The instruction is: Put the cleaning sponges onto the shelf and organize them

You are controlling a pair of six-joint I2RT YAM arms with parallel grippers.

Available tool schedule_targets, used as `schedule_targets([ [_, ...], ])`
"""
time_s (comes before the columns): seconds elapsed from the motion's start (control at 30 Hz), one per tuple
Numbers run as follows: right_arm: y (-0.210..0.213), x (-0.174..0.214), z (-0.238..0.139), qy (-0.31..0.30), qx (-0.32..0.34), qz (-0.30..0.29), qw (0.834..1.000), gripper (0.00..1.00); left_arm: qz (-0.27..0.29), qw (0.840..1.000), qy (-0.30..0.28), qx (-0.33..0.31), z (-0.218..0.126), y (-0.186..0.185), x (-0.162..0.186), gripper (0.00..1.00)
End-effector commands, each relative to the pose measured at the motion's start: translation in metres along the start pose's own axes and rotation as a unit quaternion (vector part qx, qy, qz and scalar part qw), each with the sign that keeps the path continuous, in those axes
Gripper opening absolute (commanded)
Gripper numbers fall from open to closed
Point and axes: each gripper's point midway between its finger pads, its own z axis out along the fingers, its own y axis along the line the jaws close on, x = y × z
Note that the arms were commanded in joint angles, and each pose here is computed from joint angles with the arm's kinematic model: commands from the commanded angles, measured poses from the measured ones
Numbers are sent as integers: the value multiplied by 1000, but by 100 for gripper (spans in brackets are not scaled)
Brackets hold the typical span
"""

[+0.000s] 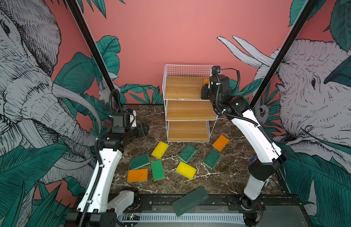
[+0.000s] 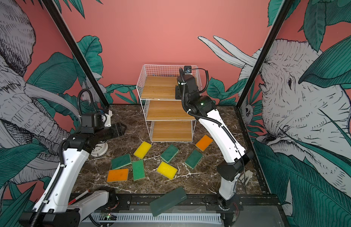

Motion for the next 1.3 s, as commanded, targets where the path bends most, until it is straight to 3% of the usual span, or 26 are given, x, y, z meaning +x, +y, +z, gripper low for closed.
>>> schedule_targets([
  [0.0,-13,-11,-16,-14,10,-5,1000,32,-2,1000,-13,2,-7,-1,-3,70],
  [0.37,-1,-21,-27,-33,-38,-19,999,42,-1,1000,-17,4,-10,-2,-4,70],
  [1.27,-4,-6,2,7,-12,-48,999,43,-1,1000,-22,-4,-11,0,-7,70],
])
